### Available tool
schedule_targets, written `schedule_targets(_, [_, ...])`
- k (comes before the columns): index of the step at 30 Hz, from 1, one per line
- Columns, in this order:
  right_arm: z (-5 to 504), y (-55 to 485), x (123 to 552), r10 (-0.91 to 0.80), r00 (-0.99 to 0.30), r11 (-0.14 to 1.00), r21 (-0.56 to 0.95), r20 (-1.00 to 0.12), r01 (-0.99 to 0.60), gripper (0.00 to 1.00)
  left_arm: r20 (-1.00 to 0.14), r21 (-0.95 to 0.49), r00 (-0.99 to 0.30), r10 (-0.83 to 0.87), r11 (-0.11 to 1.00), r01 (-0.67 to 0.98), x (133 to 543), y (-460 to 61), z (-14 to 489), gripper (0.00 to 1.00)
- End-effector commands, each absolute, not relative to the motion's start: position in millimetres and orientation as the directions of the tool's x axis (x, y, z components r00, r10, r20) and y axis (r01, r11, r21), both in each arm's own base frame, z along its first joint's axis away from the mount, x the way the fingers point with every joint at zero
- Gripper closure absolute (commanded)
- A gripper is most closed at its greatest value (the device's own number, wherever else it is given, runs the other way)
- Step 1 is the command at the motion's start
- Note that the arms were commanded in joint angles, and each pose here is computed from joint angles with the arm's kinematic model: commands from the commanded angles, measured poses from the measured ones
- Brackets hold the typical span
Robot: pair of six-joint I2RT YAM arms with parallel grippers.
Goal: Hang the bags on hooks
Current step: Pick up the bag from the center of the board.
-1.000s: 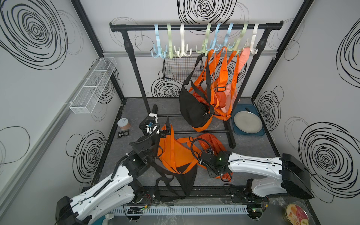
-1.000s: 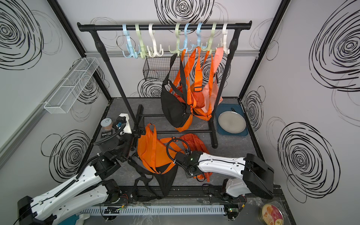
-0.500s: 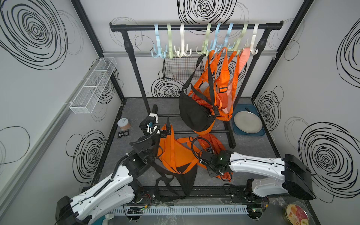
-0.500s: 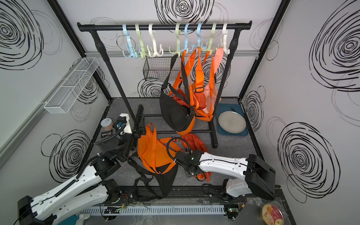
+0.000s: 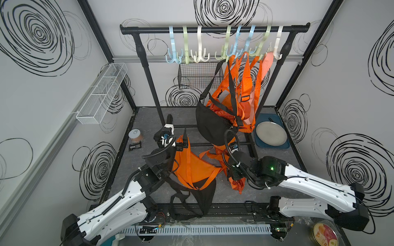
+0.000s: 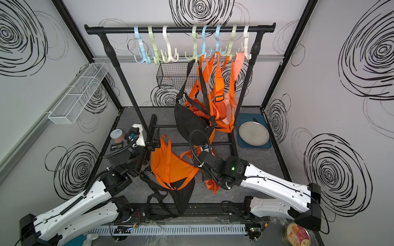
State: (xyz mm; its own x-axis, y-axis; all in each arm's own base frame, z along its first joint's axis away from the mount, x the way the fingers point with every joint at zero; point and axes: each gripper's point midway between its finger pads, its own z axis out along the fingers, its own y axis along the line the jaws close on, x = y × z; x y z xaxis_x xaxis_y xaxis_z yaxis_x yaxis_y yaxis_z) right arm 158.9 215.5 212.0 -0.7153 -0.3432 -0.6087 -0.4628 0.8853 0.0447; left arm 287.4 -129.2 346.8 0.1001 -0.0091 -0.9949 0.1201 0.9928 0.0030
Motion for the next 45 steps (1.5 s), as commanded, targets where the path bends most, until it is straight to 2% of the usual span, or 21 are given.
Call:
schedule_targets(1, [258.4,225.3,157.1,-0.338,-0.586,0.816,0.081,-0.736,-0.572,1.0,-0.985,0.004,0.168,-0.046,0.958,0.288,274.6,-154.0,363.7,0.01])
schedule_targets(5, [290.6,224.3,156.3,-0.252,-0.487,0.776,0.126,-0.836,-0.618,1.0,-0.979,0.106,0.2,-0.028,0.772,0.627,238.6,-216.2,358.8,0.01])
schedule_targets(9, [314.5,227.7,150.9,-0.195,-0.423,0.726,0.16,-0.885,-0.669,1.0,-0.987,0.158,0.148,0.068,0.628,0.762,220.8,-262.5,329.3,0.01])
schedule_targets(19, [328.8,244.4,131.7,-0.219,-0.355,0.595,0.164,-0.909,-0.787,1.0,-1.0,0.01,0.018,-0.012,0.473,0.881,213.6,-315.1,308.6,0.01])
schedule_targets(25, [334.0,246.7,124.9,-0.213,-0.337,0.555,0.17,-0.917,-0.814,1.0,-0.998,-0.031,-0.047,0.028,0.419,0.908,206.8,-335.1,282.8,0.01])
schedule_targets(35, [342.0,247.7,118.6,-0.19,-0.316,0.517,0.179,-0.93,-0.837,1.0,-0.989,-0.14,-0.125,-0.073,0.256,0.957,177.2,-364.3,298.7,0.01])
schedule_targets(39, [350.6,251.4,111.9,-0.179,-0.302,0.473,0.187,-0.936,-0.861,1.0,-0.995,-0.103,-0.099,-0.03,0.259,0.96,167.0,-374.8,293.0,0.01])
schedule_targets(45, [372.3,248.8,97.5,-0.144,-0.283,0.399,0.206,-0.948,-0.893,1.0,-0.993,-0.115,-0.1,-0.065,0.301,0.947,171.3,-376.6,289.2,0.01])
